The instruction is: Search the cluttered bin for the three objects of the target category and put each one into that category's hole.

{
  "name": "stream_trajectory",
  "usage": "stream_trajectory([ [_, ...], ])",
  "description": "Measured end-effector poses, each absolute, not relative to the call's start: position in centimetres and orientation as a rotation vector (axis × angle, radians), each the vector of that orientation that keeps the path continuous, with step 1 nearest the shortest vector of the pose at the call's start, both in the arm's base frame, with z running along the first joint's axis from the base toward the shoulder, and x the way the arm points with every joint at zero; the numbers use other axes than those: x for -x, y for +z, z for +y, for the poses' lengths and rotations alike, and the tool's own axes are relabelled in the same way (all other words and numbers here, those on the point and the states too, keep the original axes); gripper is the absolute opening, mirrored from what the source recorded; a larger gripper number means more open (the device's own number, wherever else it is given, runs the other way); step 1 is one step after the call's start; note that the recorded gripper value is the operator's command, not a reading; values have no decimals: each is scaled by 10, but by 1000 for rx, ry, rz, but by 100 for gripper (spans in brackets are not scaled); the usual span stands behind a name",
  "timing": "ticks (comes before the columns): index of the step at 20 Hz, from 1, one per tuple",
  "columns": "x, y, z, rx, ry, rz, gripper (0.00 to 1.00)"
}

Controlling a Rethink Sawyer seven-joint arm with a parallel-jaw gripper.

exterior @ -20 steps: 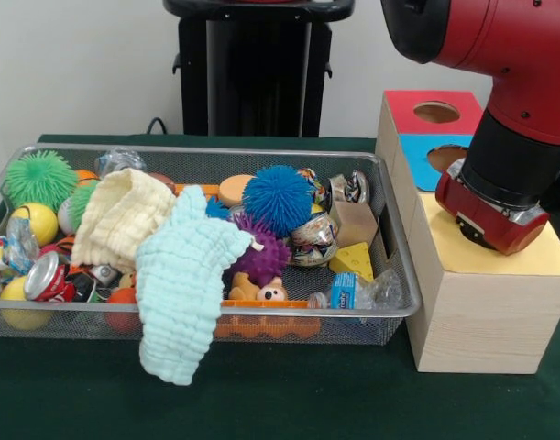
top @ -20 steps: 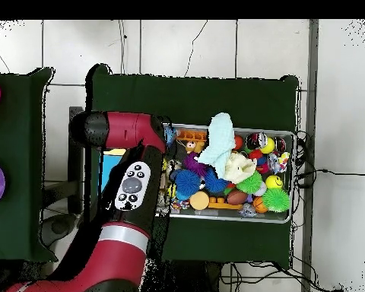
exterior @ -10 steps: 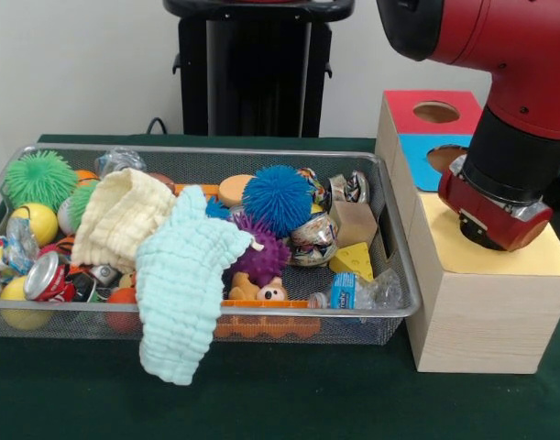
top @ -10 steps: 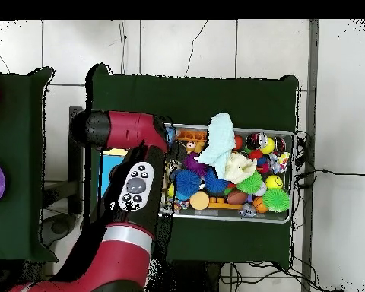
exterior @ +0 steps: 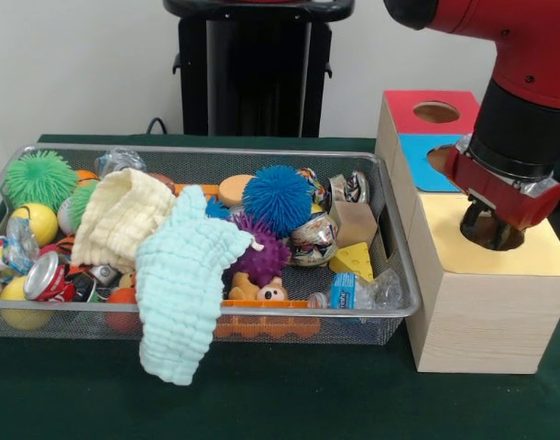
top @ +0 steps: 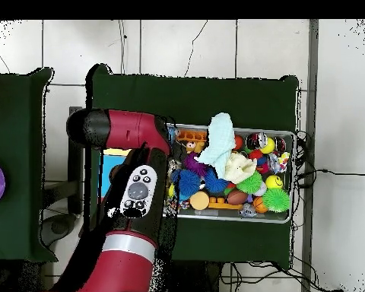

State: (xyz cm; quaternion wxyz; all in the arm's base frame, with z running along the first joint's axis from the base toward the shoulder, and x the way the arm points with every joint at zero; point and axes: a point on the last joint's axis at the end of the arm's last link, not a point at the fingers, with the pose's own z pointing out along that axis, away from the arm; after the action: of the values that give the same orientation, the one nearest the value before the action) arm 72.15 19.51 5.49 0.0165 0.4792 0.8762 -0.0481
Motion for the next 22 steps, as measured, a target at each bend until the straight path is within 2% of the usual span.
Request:
stream_trajectory([
  [22,-721,60,193,-1511,-122,2726,100],
])
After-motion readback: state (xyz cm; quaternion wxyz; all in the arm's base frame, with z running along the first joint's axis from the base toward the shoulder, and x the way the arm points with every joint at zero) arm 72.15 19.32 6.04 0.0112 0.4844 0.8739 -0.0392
